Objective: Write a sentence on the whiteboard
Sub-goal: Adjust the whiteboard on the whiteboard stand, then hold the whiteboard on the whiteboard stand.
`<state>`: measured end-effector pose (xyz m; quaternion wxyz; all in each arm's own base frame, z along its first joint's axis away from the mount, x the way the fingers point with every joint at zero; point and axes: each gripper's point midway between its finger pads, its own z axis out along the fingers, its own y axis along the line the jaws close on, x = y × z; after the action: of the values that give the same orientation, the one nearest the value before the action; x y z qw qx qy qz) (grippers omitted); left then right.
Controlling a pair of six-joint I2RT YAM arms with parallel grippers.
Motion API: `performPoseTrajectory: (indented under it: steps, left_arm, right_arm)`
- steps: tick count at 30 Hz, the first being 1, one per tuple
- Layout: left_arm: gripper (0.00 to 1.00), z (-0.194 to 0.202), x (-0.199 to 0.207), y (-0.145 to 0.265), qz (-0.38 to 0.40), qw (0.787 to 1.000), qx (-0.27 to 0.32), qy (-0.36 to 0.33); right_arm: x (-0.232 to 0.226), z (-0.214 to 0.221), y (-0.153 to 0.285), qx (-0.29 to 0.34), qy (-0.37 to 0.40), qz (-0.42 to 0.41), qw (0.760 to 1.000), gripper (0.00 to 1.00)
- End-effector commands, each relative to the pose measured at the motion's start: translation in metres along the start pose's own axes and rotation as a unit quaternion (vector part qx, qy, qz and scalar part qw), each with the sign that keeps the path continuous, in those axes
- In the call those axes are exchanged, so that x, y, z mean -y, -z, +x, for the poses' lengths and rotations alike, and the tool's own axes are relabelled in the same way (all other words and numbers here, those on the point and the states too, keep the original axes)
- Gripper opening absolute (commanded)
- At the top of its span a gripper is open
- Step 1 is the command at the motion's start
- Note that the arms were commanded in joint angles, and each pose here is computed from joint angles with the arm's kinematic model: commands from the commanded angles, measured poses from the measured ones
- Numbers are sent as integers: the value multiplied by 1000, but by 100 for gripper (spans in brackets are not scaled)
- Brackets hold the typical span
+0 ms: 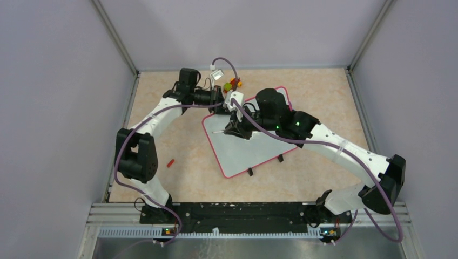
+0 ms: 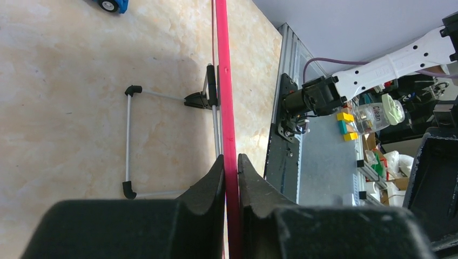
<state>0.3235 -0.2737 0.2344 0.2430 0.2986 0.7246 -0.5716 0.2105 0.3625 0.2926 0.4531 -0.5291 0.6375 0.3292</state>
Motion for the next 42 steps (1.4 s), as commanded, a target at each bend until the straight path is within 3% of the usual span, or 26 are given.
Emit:
performPoseTrajectory:
  steps: [1, 5, 10, 15, 21, 30, 37, 42]
  left_arm:
    - [19, 22, 17, -16, 40, 998, -36, 17]
    - [45, 5, 13, -7, 3, 999, -33, -22]
    - [58, -37, 11, 41, -24, 999, 25, -34]
    - [59, -38, 20, 76, -36, 998, 48, -35]
    - [62, -21, 32, 83, -53, 995, 54, -60]
    - [51, -12, 16, 82, -77, 995, 50, -47]
    - [50, -14, 3, 84, -101, 993, 51, -41]
    - [41, -10, -2, 82, -98, 994, 47, -29]
  right_arm:
    - [-6, -19, 9, 25, 17, -8, 1000, 0]
    - [-7, -19, 14, 24, 20, -6, 999, 0]
    - [3, -19, 28, 21, 27, 28, 999, 0]
    - [20, -20, 35, 30, 12, 65, 997, 0]
    - [32, -22, 17, 28, 4, 78, 997, 0]
    - [41, -23, -5, 11, 12, 103, 995, 0]
    - [44, -25, -10, 10, 10, 103, 995, 0]
    - [46, -25, -16, 9, 9, 102, 995, 0]
